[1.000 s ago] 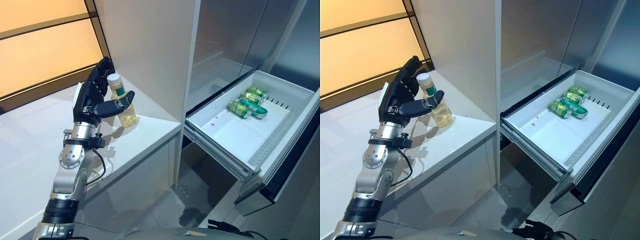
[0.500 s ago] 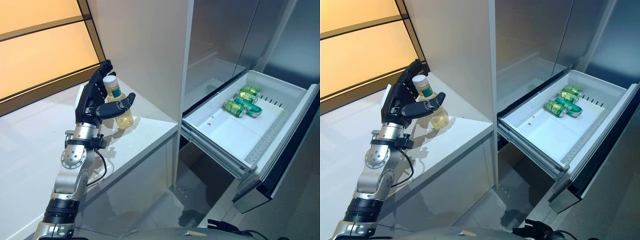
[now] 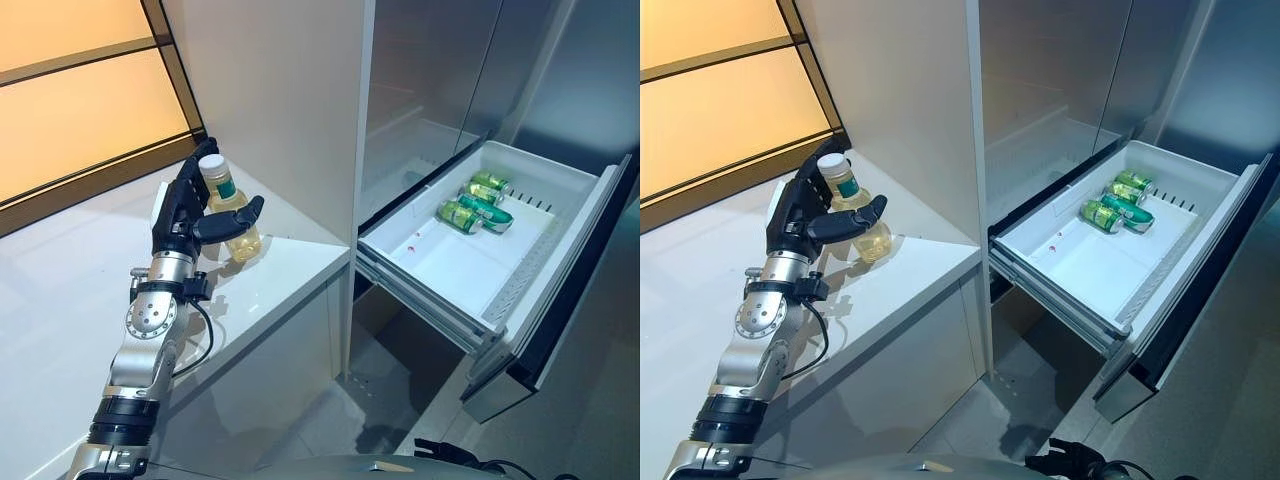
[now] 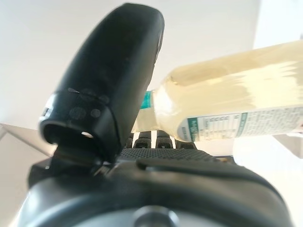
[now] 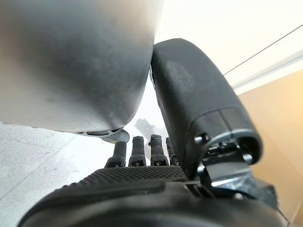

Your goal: Put drinks into fridge and close the fridge

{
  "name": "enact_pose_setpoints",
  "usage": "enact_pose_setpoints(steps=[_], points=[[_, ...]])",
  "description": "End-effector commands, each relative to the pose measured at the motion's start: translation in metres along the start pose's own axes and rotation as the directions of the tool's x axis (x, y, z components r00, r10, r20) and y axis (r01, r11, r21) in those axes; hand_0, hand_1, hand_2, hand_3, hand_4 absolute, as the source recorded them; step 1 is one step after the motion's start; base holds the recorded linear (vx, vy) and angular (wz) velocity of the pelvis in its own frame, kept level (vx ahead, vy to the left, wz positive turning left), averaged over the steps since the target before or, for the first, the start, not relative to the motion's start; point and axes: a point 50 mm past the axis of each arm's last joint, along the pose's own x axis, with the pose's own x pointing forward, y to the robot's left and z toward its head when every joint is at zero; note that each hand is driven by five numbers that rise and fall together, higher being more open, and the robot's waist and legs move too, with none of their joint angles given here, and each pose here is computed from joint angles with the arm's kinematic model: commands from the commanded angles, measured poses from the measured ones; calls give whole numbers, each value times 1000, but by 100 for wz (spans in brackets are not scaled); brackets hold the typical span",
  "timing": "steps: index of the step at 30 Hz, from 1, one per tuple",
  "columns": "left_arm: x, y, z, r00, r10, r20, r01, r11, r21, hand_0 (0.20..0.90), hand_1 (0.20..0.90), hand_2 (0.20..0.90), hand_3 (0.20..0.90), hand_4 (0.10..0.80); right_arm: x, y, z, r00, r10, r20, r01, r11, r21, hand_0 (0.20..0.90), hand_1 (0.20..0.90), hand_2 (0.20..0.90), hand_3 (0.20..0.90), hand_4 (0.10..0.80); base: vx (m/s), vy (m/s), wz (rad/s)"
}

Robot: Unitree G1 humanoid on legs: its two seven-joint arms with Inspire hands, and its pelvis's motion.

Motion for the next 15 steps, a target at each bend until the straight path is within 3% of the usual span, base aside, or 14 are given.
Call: enact_pose_setpoints(steps=[1, 15], points=[[18, 4, 34, 983, -9, 183, -1, 998, 58, 900, 900, 900, 900, 800, 3, 14, -5, 998, 61, -33, -63, 996, -55, 900, 900, 900, 900, 800, 3, 6, -9], [19, 5, 31, 984, 25, 175, -36, 997, 63, 900, 900, 900, 900, 800, 3, 12, -4, 998, 61, -32, -63, 996, -63, 900, 900, 900, 900, 800, 0, 0, 0]])
